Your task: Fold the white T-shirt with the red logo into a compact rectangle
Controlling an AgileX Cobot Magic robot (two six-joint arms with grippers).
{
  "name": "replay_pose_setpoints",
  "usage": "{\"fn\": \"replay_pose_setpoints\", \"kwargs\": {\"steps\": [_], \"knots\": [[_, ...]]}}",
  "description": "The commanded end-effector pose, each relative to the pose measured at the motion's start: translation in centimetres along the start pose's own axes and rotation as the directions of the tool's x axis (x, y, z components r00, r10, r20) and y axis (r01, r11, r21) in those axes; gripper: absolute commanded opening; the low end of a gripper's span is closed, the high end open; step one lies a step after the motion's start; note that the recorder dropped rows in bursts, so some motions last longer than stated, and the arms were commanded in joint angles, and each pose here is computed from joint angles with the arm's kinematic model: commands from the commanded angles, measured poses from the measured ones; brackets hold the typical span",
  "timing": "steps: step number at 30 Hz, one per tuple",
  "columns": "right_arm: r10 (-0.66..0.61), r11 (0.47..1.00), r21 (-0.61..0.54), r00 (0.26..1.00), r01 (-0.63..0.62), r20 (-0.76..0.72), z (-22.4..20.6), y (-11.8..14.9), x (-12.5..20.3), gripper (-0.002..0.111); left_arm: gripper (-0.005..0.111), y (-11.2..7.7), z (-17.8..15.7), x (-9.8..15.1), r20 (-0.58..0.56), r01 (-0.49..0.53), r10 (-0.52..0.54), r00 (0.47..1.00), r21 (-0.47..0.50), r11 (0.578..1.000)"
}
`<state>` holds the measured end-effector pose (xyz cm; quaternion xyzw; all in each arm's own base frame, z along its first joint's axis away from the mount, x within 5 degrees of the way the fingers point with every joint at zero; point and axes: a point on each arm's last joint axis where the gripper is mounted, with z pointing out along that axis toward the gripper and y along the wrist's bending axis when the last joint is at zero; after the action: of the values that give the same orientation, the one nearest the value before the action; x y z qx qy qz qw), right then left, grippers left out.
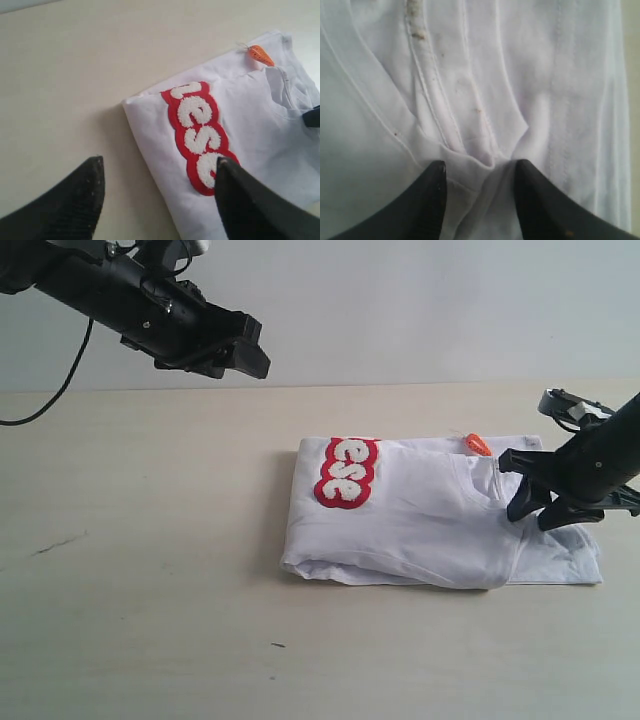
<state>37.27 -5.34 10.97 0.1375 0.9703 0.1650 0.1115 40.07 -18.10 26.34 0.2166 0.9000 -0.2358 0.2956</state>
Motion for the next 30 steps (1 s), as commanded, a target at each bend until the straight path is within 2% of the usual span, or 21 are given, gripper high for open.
{"fn": "replay_pose_setpoints", "kwargs": {"steps": [1,14,21,26,28,30], "knots": [[-0.008,1.000,-0.017,1.000,0.007,-0.019,0.1,0.2,0.1,0.043,0.062,-0.1,-0.2,-0.1,0.011,0.001,-0.001,1.000,0.001,1.000],[-0.020,0.999,-0.046,0.999,0.018,-0.034,0.2,0.5,0.3,0.043,0.062,-0.1,-0.2,-0.1,0.011,0.001,-0.001,1.000,0.001,1.000],[-0.111,0.992,-0.057,0.992,0.108,-0.053,1.1,3.0,0.8,0.043,0.062,-0.1,-0.2,-0.1,0.011,0.001,-0.001,1.000,0.001,1.000],[-0.121,0.991,-0.058,0.991,0.117,-0.054,1.2,3.3,0.9,0.043,0.062,-0.1,-0.2,-0.1,0.006,0.001,-0.001,1.000,0.004,1.000],[-0.121,0.991,-0.058,0.991,0.117,-0.054,1.2,3.3,0.9,0.040,0.062,-0.1,-0.2,-0.1,0.006,0.001,-0.001,1.000,0.004,1.000],[-0.138,0.989,-0.059,0.989,0.135,-0.050,1.1,3.3,0.8,0.031,0.062,-0.1,-0.2,-0.1,0.006,0.001,-0.001,1.000,0.004,1.000]]}}
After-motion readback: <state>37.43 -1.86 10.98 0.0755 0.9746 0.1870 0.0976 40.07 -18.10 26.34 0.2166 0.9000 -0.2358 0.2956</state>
